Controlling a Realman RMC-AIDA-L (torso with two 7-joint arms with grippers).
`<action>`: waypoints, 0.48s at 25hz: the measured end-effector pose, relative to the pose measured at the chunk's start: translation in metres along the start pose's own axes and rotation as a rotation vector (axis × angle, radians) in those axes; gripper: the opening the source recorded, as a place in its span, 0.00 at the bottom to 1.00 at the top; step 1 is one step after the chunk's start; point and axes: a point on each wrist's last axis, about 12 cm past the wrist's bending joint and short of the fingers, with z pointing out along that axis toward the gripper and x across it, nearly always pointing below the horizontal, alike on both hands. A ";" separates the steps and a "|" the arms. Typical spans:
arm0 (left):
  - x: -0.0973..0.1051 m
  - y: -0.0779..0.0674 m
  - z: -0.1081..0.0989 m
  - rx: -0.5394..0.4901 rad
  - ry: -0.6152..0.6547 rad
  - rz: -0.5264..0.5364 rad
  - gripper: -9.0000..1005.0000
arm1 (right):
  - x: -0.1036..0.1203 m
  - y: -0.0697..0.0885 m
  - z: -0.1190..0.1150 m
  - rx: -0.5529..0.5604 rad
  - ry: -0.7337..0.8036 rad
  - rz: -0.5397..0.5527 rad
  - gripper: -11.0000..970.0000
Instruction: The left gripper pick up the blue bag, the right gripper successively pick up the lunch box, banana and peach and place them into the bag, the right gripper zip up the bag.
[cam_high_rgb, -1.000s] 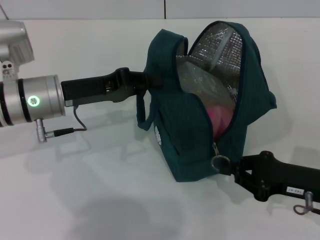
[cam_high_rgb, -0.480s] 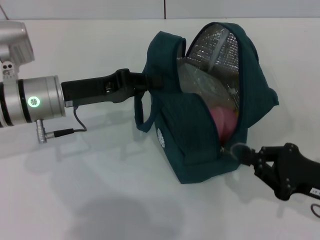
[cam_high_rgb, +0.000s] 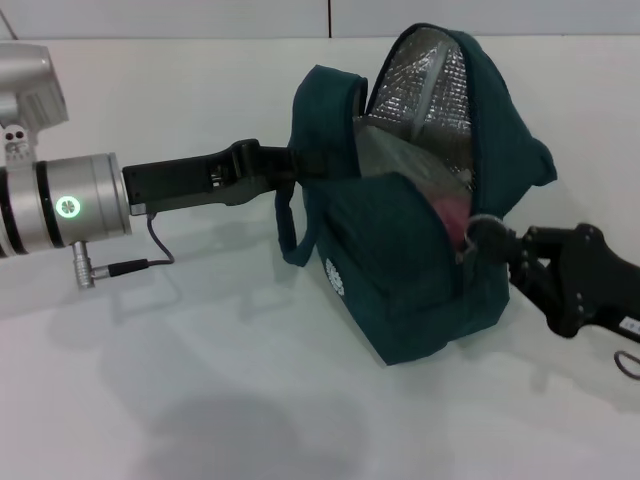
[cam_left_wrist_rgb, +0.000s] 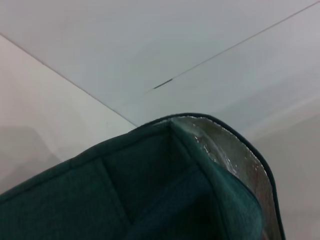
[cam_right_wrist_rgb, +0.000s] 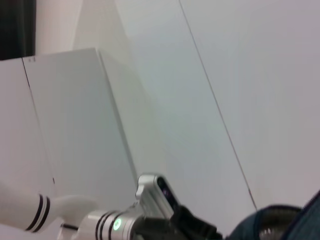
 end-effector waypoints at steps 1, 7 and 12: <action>0.000 0.000 0.000 0.000 0.000 0.002 0.05 | -0.002 -0.001 0.002 -0.002 -0.008 -0.006 0.02; 0.003 -0.003 0.002 0.035 -0.008 0.043 0.05 | -0.009 -0.006 0.012 -0.026 -0.022 -0.027 0.02; 0.006 -0.007 -0.006 0.102 -0.093 0.073 0.11 | -0.008 -0.006 0.015 -0.038 -0.013 -0.023 0.02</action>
